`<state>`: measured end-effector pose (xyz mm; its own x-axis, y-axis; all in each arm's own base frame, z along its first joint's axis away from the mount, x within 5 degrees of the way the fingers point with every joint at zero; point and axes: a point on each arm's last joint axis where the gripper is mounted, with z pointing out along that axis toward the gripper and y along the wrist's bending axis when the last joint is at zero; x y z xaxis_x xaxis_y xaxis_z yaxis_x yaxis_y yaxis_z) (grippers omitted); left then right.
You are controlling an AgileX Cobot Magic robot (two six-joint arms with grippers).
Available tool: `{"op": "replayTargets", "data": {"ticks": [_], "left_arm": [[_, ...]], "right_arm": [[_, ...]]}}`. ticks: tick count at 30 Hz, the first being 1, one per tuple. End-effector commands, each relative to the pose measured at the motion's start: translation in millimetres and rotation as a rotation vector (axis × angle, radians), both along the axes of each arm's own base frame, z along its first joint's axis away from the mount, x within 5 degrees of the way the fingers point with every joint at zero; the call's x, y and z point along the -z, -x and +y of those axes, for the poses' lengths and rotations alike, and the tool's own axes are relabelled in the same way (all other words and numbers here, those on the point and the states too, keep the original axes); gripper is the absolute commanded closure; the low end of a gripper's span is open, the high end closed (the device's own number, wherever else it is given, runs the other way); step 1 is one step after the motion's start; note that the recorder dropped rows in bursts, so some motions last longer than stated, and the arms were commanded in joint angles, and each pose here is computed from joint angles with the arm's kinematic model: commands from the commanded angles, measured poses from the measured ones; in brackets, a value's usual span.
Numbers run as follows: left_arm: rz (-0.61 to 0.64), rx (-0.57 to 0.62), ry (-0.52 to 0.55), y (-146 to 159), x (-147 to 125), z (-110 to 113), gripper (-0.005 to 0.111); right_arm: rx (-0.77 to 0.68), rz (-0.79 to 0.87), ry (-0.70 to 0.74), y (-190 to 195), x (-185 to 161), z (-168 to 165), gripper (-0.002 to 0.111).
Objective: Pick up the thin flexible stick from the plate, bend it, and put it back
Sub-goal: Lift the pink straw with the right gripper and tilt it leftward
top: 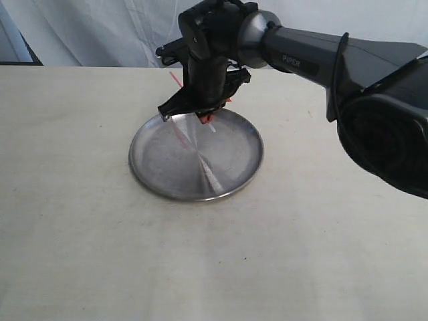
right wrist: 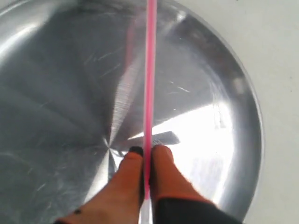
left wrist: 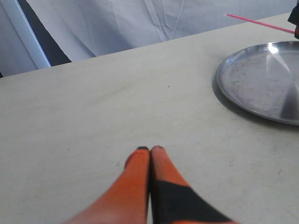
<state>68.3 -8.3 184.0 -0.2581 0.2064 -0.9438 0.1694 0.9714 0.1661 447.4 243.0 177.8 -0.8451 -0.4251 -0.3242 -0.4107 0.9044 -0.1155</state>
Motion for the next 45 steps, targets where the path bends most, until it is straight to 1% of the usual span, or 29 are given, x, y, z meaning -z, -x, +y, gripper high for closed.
{"op": "replayTargets", "data": {"ticks": [1,5,12,19,23,27,29,32,33,34,35,36,37,38,39,40,41,42,43,44,45], "left_arm": [[-0.011,-0.005,0.013,0.1,-1.3,0.1,0.107],[-0.011,-0.005,0.013,0.1,-1.3,0.1,0.107],[-0.011,-0.005,0.013,0.1,-1.3,0.1,0.107],[-0.011,-0.005,0.013,0.1,-1.3,0.1,0.107],[-0.019,0.001,-0.052,0.0,-1.3,1.2,0.107],[-0.043,0.008,-0.101,-0.5,-2.9,1.8,0.107],[-0.112,0.015,-0.09,-1.8,-9.1,0.7,0.107],[-0.355,0.019,0.015,-3.0,-32.0,-1.9,0.107],[-0.513,0.016,0.16,-0.5,-47.8,-1.8,0.107],[-0.593,0.025,0.228,1.8,-55.6,-1.8,0.107],[-0.751,0.059,0.369,8.5,-70.5,-1.6,0.107],[-0.817,0.076,0.403,11.9,-76.1,-1.4,0.107],[-0.98,0.112,0.418,21.3,-88.1,-1.1,0.107],[-1.021,0.132,0.425,24.2,-90.9,-1.8,0.107],[-1.076,0.196,0.548,30.1,-96.1,-2.3,0.107],[-0.903,0.214,0.747,21.7,-88.4,-3.1,0.107],[-0.552,0.166,0.918,7.3,-75.3,-8.2,0.107],[-0.366,0.118,0.922,1.6,-68.5,-11.7,0.107],[-0.219,0.072,0.942,-2.7,-64.7,-14.0,0.107],[-0.179,0.1,0.94,-4.5,-67.6,-17.9,0.107],[-0.106,0.197,0.962,-7.1,-73.8,-28.4,0.107]], "right_arm": [[-0.027,0.048,0.042,6.1,-4.3,-3.3,0.109],[-0.062,0.1,0.029,14.5,-8.7,-3.5,0.109],[-0.091,0.06,-0.018,41.5,-41.5,-16.0,0.109],[-0.091,-0.009,-0.11,94.9,-82.4,-42.0,0.109],[-0.105,-0.022,-0.164,131.2,-97.6,-58.4,0.109],[-0.103,-0.062,-0.205,157.3,-115.3,-71.9,0.109],[-0.109,-0.064,-0.238,170.2,-123.8,-76.4,0.109],[-0.126,-0.058,-0.285,187.0,-129.9,-81.1,0.109],[-0.131,-0.049,-0.328,197.3,-132.2,-82.9,0.109],[-0.145,-0.042,-0.353,202.4,-131.8,-82.9,0.109],[-0.168,-0.031,-0.411,211.6,-129.7,-82.0,0.109],[-0.178,-0.023,-0.444,216.4,-128.2,-81.3,0.109],[-0.181,-0.009,-0.496,223.6,-123.9,-80.7,0.109],[-0.173,0.005,-0.514,226.5,-120.4,-80.8,0.109],[-0.171,0.032,-0.534,231.8,-113.9,-81.1,0.109],[-0.179,0.052,-0.548,235.5,-109.8,-80.9,0.109],[-0.189,0.076,-0.579,240.0,-107.4,-79.7,0.109],[-0.2,0.079,-0.601,242.7,-108.2,-79.0,0.109],[-0.219,0.075,-0.64,246.7,-112.0,-78.0,0.109],[-0.226,0.07,-0.66,249.0,-114.5,-77.9,0.109],[-0.241,0.061,-0.69,252.7,-119.2,-76.7,0.109]]}}
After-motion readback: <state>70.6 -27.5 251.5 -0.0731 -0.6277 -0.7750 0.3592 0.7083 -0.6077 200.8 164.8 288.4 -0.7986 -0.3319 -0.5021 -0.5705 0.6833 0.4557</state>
